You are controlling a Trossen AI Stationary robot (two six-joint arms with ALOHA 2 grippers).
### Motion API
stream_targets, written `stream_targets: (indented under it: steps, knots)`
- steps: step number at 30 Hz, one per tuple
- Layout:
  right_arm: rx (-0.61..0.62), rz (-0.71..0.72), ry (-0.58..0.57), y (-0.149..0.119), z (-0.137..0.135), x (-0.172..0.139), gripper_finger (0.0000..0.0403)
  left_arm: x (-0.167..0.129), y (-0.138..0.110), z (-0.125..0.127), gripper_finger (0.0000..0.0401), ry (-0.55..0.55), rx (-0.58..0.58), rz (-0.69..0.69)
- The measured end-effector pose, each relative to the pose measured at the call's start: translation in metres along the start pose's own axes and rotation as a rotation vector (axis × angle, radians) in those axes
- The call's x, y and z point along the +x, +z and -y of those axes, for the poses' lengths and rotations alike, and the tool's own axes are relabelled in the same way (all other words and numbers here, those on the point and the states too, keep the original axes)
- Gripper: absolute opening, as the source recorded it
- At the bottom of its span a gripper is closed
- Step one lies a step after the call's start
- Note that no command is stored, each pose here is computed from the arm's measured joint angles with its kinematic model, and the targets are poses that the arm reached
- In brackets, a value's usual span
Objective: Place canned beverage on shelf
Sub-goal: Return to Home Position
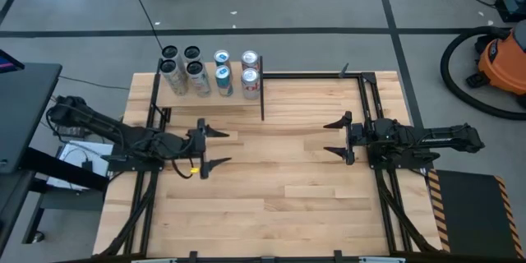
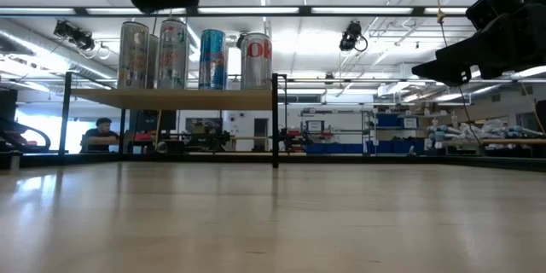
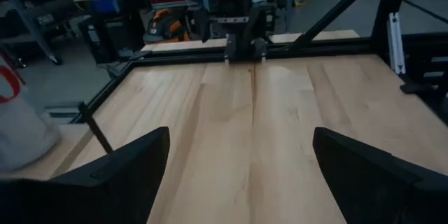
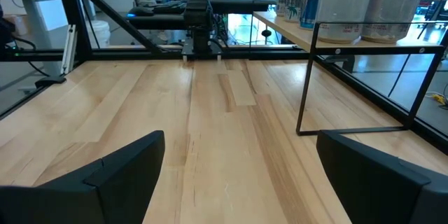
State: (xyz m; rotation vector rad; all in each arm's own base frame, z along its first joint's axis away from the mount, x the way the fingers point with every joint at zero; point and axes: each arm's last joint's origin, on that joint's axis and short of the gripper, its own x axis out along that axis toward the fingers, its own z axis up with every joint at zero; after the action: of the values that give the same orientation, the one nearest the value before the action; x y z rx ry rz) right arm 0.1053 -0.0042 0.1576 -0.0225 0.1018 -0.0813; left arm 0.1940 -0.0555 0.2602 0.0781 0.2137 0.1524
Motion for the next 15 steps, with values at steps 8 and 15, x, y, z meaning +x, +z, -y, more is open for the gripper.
stream_targets:
  steps: [8, 15]
  knots:
    - [0.000, 0.000, 0.000, 0.000, 0.000, 0.000, 0.0383, 0.008, -0.032, -0.014, 0.0362, -0.013, 0.048, -0.020]
    - [0.000, 0.000, 0.000, 0.000, 0.000, 0.000, 0.0383, 0.009, -0.056, -0.019, 0.0362, -0.046, 0.088, -0.084]
